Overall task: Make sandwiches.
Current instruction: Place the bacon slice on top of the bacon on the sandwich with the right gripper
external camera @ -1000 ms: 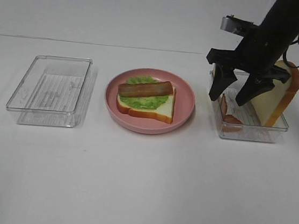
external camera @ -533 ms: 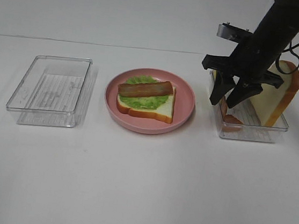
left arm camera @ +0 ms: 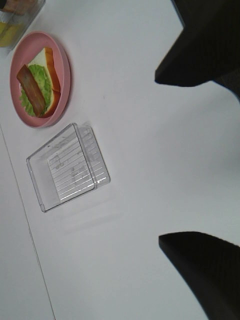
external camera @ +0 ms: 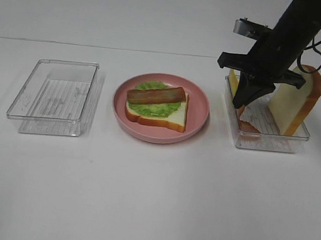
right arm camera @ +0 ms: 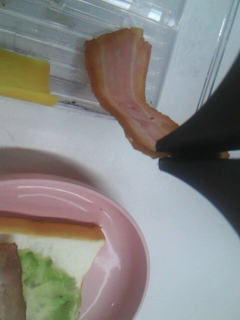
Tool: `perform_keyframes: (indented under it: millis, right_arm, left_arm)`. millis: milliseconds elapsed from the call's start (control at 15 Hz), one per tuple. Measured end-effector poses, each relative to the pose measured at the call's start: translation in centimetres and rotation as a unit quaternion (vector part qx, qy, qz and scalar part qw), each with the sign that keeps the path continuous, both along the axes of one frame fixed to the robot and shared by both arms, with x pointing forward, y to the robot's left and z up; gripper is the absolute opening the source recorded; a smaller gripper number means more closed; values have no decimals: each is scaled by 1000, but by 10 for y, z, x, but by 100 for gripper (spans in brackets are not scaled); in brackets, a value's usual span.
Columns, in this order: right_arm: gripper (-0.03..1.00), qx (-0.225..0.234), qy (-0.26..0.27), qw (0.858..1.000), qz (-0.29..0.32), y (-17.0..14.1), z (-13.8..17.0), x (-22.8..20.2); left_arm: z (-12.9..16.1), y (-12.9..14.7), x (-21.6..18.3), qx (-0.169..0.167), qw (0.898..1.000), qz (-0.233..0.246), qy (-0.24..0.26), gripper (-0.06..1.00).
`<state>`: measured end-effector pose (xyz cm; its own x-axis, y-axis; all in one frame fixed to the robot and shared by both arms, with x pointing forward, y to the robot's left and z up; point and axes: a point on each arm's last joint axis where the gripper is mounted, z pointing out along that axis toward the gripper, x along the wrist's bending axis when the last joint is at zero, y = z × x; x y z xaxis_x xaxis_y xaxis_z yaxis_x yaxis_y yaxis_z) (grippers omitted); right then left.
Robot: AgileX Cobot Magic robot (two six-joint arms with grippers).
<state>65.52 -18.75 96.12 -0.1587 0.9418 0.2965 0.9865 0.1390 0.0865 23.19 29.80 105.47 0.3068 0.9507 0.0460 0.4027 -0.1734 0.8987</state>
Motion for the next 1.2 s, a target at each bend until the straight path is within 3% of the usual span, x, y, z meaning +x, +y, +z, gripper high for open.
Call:
perform_keyframes:
  millis: [267, 400, 533, 600, 733, 800, 867, 1200]
  right_arm:
    - [0, 9, -14, 1000, 12, 1, 35, -2]
    - [0, 53, -42, 998, 8, 6, 69, -9]
    - [0, 104, -48, 993, 13, 13, 82, -13]
    - [0, 163, -50, 985, 28, 22, 88, -14]
    - [0, 220, -57, 973, 43, 32, 95, -15]
    - [0, 287, -78, 953, 63, 51, 98, -13]
    - [0, 305, -91, 945, 71, 65, 95, -12]
    - [0, 323, -151, 934, 14, 118, 66, 2]
  left_arm:
    - [0, 0, 0, 0, 1000, 0, 0, 76]
    - [0, 0, 0, 0, 1000, 0, 0, 76]
    - [0, 0, 0, 0, 1000, 0, 0, 76]
    - [0, 0, 0, 0, 1000, 0, 0, 76]
    - [0, 0, 0, 0, 1000, 0, 0, 76]
    - [0, 0, 0, 0, 1000, 0, 0, 76]
    - [0, 0, 0, 0, 1000, 0, 0, 76]
    - [0, 0, 0, 0, 1000, 0, 0, 76]
